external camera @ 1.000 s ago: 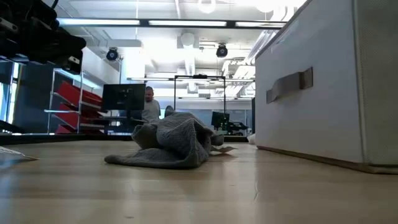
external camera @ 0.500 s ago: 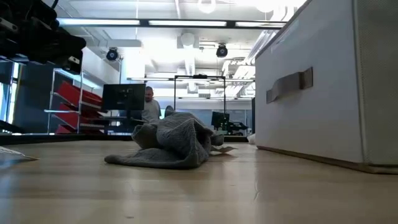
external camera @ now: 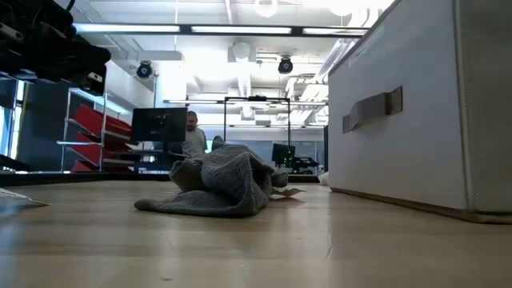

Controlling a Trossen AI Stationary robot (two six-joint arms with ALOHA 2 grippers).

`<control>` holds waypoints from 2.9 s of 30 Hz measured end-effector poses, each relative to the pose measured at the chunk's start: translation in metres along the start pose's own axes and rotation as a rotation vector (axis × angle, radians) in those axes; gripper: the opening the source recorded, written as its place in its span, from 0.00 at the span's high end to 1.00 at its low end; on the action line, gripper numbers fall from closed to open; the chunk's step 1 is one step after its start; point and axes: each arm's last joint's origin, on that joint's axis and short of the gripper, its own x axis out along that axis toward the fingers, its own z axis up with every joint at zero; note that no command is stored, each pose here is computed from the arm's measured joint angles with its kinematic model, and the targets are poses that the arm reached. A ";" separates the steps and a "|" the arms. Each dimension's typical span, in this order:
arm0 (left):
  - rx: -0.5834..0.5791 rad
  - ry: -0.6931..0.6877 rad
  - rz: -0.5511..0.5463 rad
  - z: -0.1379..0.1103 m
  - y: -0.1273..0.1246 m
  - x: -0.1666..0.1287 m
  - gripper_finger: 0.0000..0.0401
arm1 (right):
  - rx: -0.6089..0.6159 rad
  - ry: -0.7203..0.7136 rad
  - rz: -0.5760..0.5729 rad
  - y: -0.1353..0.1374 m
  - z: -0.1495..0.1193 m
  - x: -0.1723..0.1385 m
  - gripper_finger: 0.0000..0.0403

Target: Fold towel

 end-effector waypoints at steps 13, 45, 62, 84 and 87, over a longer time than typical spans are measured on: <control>-0.174 -0.315 0.278 0.046 0.008 -0.010 1.00 | 0.027 -0.183 -0.221 -0.006 0.028 -0.003 1.00; 0.160 0.438 0.557 0.243 0.014 0.045 1.00 | 0.118 0.689 -0.451 -0.013 0.250 0.067 1.00; -0.007 0.325 0.457 0.247 0.012 0.069 1.00 | 0.271 0.681 -0.318 -0.009 0.245 0.117 1.00; -0.058 0.250 0.659 0.252 0.018 0.065 0.94 | 0.542 0.710 -0.474 -0.015 0.240 0.105 1.00; -0.057 0.254 0.659 0.251 0.018 0.065 0.88 | 0.571 0.728 -0.507 -0.017 0.238 0.102 1.00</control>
